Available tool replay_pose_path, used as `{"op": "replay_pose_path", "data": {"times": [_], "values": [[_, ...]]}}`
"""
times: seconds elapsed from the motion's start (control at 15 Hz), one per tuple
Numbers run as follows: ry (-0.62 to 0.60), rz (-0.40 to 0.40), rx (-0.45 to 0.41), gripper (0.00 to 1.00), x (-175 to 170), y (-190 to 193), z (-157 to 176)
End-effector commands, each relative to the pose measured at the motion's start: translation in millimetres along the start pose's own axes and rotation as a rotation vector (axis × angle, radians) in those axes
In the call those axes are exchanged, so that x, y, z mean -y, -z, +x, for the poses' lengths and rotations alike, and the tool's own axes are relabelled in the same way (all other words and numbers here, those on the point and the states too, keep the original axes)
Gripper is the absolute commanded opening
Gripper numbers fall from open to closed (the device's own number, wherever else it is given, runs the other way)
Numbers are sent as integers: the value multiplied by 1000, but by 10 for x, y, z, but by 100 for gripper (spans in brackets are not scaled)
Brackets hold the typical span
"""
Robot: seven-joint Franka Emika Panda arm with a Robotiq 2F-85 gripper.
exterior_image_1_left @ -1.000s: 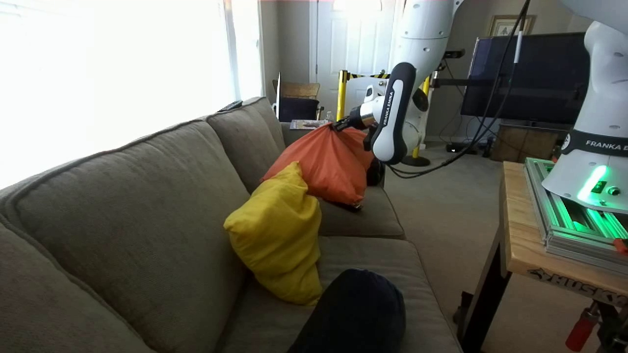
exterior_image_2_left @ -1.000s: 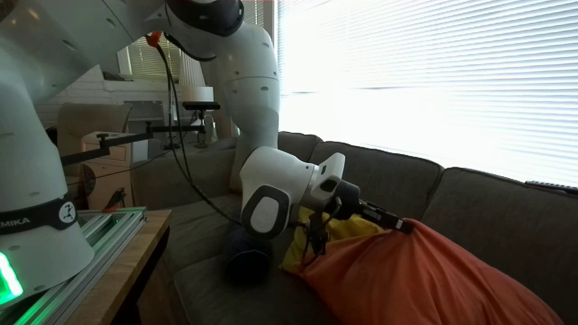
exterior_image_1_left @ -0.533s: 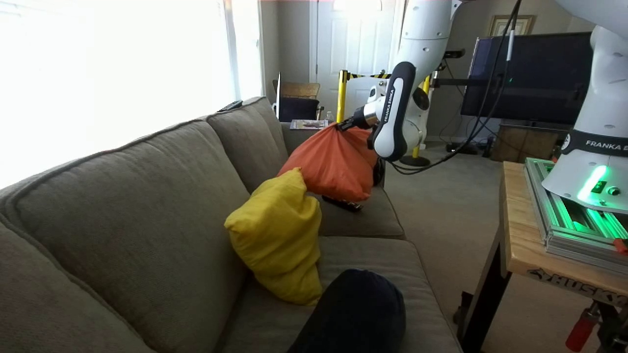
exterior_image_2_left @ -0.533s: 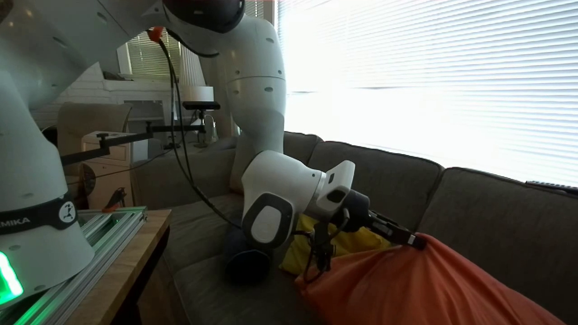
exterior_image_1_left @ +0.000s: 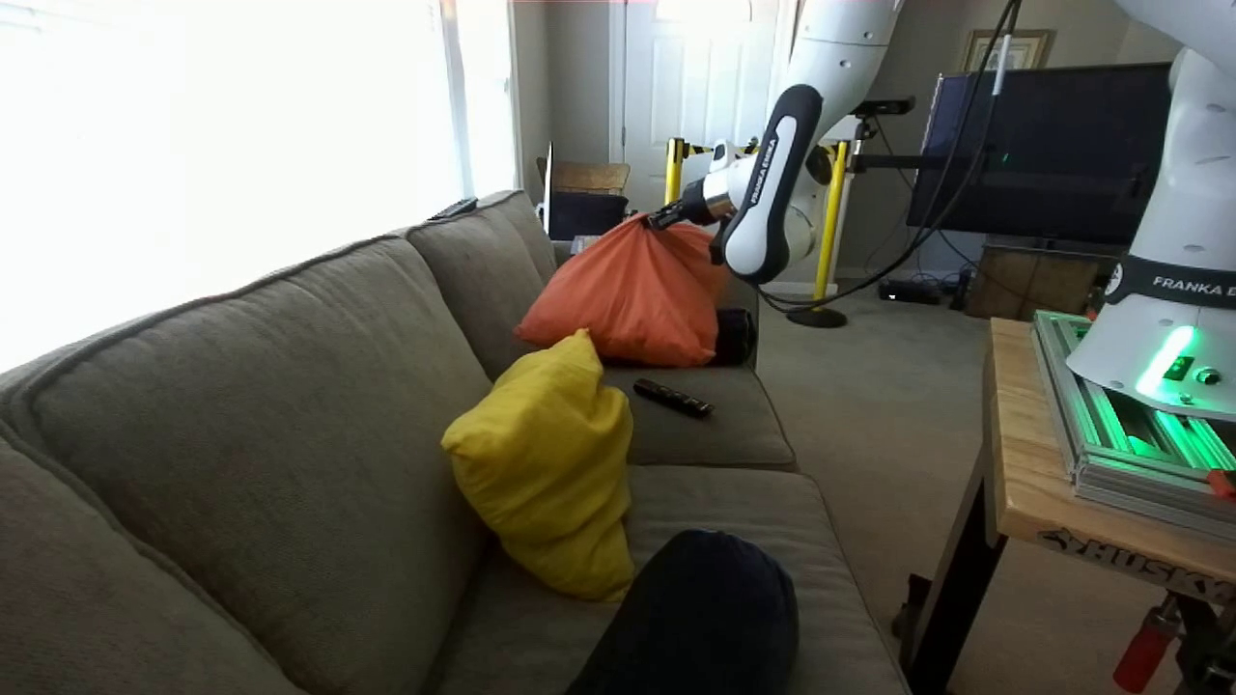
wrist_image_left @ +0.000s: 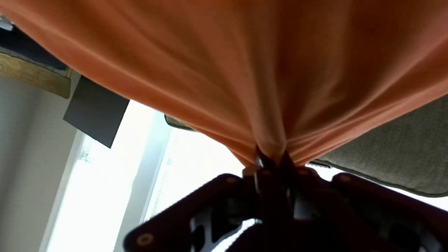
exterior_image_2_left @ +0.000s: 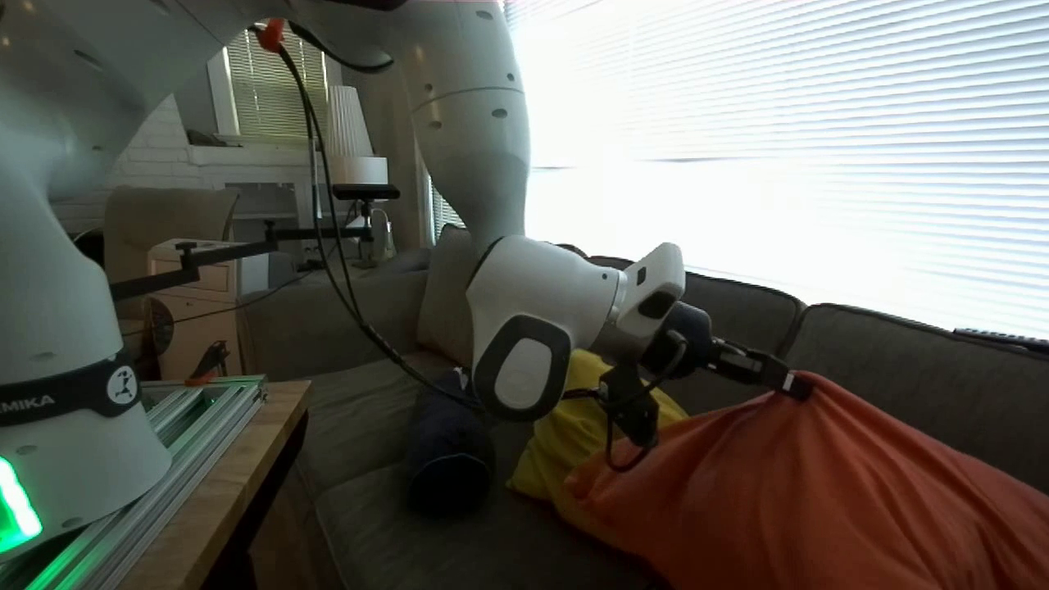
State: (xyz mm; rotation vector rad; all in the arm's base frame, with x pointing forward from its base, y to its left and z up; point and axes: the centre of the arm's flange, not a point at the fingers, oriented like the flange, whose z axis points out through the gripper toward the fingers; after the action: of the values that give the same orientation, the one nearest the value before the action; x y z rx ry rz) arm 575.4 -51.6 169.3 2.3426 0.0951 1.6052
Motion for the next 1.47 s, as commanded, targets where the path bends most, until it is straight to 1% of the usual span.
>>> {"op": "replay_pose_path", "data": {"times": [0.0,0.27,0.47,0.67,0.87,1.2,1.4], "values": [[70,54,-52,1,-46,-295,364],[65,108,-38,1,10,-706,445],[70,125,-31,1,18,-935,512],[68,128,-8,1,53,-1199,486],[40,123,45,1,70,-1508,395],[4,141,143,1,157,-1971,193],[-35,150,237,1,275,-2200,36]]}}
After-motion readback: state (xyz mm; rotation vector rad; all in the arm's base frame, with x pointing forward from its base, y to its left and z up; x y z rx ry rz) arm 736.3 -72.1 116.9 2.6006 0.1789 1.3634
